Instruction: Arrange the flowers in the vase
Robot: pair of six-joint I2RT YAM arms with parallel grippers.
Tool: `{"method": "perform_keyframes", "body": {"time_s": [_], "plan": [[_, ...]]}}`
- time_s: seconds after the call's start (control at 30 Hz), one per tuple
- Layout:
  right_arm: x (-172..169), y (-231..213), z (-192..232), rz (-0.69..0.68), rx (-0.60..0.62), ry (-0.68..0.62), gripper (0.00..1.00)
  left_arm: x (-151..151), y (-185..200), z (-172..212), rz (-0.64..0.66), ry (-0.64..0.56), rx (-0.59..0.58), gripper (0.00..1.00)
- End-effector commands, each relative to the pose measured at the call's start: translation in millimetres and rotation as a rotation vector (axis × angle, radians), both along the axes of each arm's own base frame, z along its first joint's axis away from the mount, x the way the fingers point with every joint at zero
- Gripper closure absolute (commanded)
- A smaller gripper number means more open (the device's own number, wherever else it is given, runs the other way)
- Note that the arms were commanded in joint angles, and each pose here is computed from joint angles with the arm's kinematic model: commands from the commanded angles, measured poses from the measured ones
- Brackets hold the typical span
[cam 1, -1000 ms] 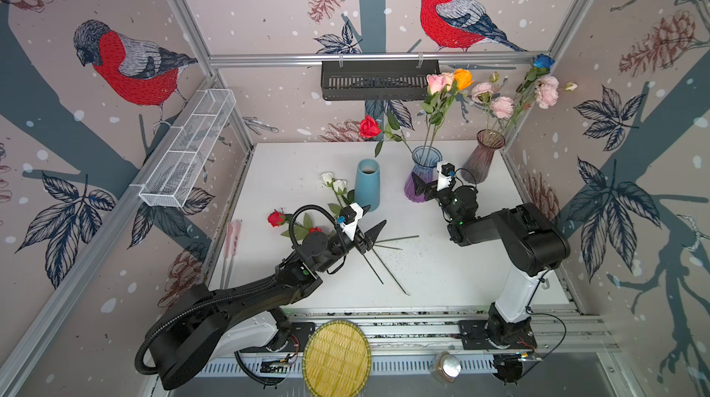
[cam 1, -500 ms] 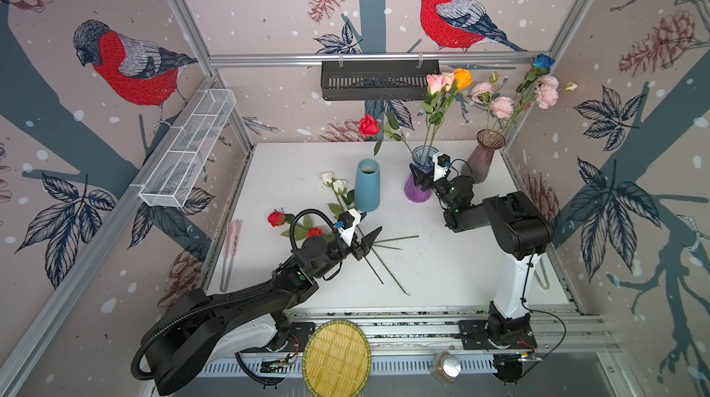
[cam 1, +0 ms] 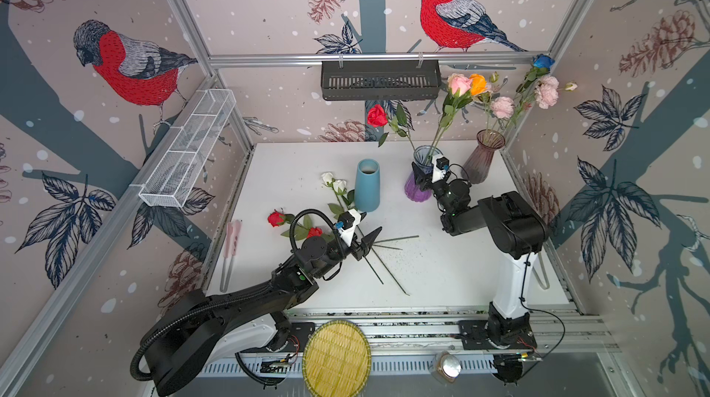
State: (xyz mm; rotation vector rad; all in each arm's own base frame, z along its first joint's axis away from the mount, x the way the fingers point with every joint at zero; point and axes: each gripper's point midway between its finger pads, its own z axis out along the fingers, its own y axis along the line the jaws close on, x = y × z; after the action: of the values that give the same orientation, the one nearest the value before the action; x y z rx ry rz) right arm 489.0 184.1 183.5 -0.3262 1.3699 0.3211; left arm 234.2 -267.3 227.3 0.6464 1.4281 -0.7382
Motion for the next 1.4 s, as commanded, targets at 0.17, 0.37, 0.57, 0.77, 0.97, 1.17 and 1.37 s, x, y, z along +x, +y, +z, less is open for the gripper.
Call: {"method": "perform_keyframes", "body": {"time_s": [0.17,0.37,0.57,0.77,0.97,1.17,1.37], "plan": [[37.6,-34.4,1.7,-0.426,-0.103,0.024,0.96,0.7,0.6,8.2,0.007,-0.026,-0.008,0.36],[51.9,-40.7,-1.0,-0.477,-0.058,0.025,0.97,0.4,1.0,9.2,0.007,-0.028,-0.009,0.36],[69.4,-44.3,-8.9,-0.504,-0.065,0.050,0.97,0.5,1.5,9.2,0.010,-0.029,-0.007,0.36],[75.3,-44.9,-10.2,-0.495,-0.081,0.052,0.97,1.2,1.5,7.8,0.012,-0.027,-0.003,0.36],[73.9,-44.1,-15.1,-0.467,-0.098,0.059,0.88,2.0,0.9,7.5,0.014,-0.027,0.000,0.36],[71.3,-43.0,-15.8,-0.459,-0.103,0.058,0.51,2.6,0.5,6.0,0.015,-0.025,0.004,0.36],[68.5,-39.2,-13.7,-0.432,-0.113,0.052,0.02,3.5,0.6,4.7,0.019,-0.023,0.007,0.36]]}}
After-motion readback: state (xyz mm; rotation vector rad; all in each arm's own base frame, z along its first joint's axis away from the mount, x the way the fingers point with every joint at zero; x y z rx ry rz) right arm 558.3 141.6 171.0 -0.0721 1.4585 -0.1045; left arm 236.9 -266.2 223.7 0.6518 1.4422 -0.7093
